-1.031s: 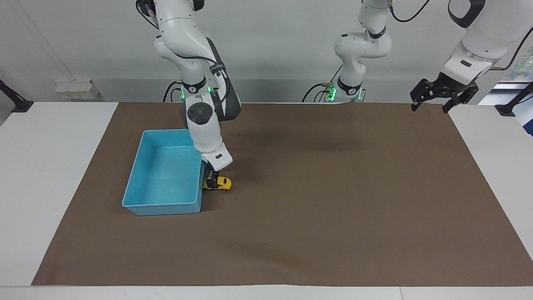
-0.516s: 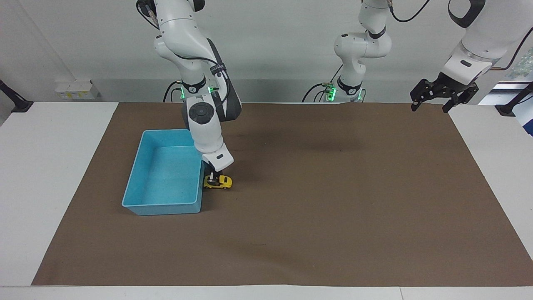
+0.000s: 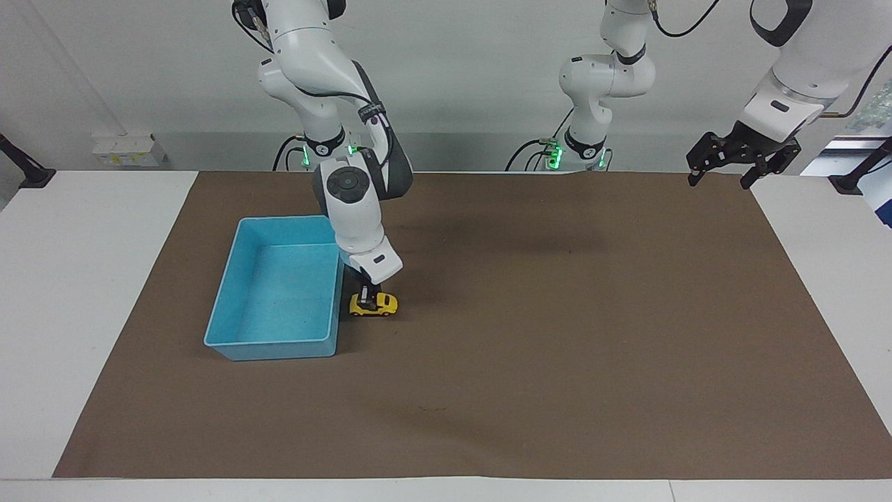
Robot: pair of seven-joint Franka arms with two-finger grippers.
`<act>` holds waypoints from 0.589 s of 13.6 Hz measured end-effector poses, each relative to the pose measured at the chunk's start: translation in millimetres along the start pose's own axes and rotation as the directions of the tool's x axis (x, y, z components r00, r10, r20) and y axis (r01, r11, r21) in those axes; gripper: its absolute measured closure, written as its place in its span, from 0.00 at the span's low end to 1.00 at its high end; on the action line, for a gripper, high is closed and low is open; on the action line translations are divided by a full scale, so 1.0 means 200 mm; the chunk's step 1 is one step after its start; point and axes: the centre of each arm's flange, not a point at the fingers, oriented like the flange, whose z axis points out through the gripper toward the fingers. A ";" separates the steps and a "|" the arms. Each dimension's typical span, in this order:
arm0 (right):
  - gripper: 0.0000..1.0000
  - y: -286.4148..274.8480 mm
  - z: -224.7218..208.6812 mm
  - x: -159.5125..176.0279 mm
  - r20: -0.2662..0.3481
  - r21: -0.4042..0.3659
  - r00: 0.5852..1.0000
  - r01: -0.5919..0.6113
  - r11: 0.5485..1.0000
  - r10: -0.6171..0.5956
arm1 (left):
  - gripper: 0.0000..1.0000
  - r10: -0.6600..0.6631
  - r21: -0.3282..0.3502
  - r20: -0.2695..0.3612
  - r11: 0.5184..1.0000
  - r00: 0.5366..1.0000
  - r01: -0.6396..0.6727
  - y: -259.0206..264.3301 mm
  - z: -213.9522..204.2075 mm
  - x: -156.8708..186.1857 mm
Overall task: Wind up and store yellow beetle car
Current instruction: 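Lower the right gripper and grasp the yellow car beside the box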
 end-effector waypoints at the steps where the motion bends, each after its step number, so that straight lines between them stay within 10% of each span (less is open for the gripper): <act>1: 0.58 0.01 -0.04 0.02 0.002 0.003 1.000 -0.003 1.000 0.003 | 0.00 0.000 0.000 0.000 1.000 1.000 0.000 0.00 0.00 0.00; 8: 0.58 0.03 -0.27 0.01 0.015 0.030 1.000 -0.018 0.999 0.018 | 0.00 0.000 0.000 0.000 1.000 1.000 0.000 0.00 0.00 0.00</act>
